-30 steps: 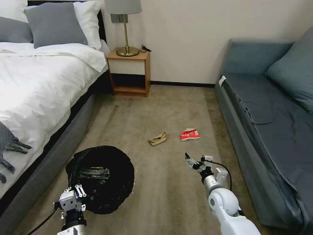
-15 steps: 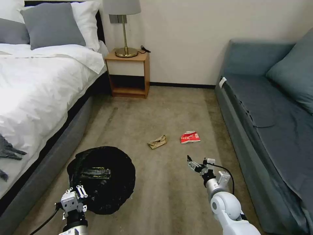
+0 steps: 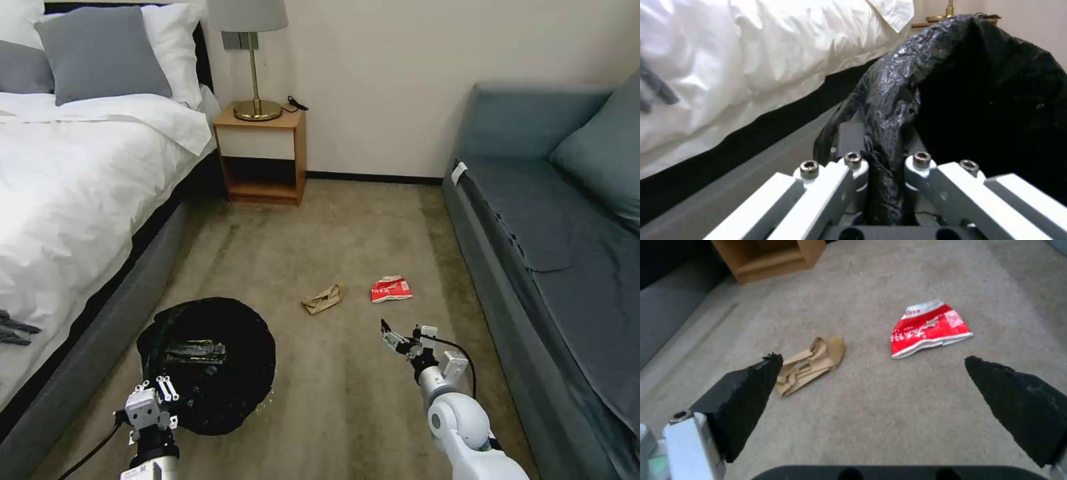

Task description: Pick up the trash bin, then pick up the garbage on the floor and place it into the trash bin.

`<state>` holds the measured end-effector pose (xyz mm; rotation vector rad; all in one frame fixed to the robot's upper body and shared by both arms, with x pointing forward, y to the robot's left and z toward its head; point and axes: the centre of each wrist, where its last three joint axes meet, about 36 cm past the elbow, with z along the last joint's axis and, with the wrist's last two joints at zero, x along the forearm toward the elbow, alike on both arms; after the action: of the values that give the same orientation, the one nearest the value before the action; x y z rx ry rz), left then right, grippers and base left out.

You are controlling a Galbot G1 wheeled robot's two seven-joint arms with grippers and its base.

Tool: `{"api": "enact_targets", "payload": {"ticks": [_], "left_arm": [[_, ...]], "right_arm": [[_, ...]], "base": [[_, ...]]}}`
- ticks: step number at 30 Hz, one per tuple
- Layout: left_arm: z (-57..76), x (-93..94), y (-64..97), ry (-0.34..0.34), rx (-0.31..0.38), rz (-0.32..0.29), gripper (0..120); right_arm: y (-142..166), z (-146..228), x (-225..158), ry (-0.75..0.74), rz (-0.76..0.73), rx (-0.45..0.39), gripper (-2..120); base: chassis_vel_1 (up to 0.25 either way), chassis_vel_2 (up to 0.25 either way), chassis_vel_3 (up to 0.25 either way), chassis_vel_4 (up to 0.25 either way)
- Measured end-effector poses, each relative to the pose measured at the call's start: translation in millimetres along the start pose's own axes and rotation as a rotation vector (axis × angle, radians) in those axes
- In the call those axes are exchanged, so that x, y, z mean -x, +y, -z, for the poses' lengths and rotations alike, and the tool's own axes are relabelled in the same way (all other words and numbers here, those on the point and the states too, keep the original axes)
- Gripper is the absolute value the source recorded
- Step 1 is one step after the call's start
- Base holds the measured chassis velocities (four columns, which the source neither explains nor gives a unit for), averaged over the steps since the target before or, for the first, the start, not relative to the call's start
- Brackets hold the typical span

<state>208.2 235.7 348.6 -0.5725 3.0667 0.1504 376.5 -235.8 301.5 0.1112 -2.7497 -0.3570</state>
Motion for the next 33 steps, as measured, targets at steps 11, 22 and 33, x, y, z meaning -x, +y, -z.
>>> {"api": "enact_targets", "payload": {"ticks": [11, 22, 33], "left_arm": [[-3.9, 6.4, -2.0, 0.000, -0.001, 0.001, 3], [-7.5, 6.3, -2.8, 0.008, -0.002, 0.004, 3], [-10.8, 8.1, -6.2, 0.010, -0.004, 0.005, 3]], "right_arm": [[-1.3, -2.4, 6.8, 0.005, 0.001, 0.000, 100], [0.0, -8.5, 9.9, 0.015, 0.007, 0.004, 100], [-4.4, -12.1, 12.6, 0.018, 0.004, 0.000, 100]], "base": [[-0.088, 0.089, 0.092, -0.090], [-0.106, 0.106, 0.100, -0.103], [-0.105, 0.116, 0.104, -0.107]]}}
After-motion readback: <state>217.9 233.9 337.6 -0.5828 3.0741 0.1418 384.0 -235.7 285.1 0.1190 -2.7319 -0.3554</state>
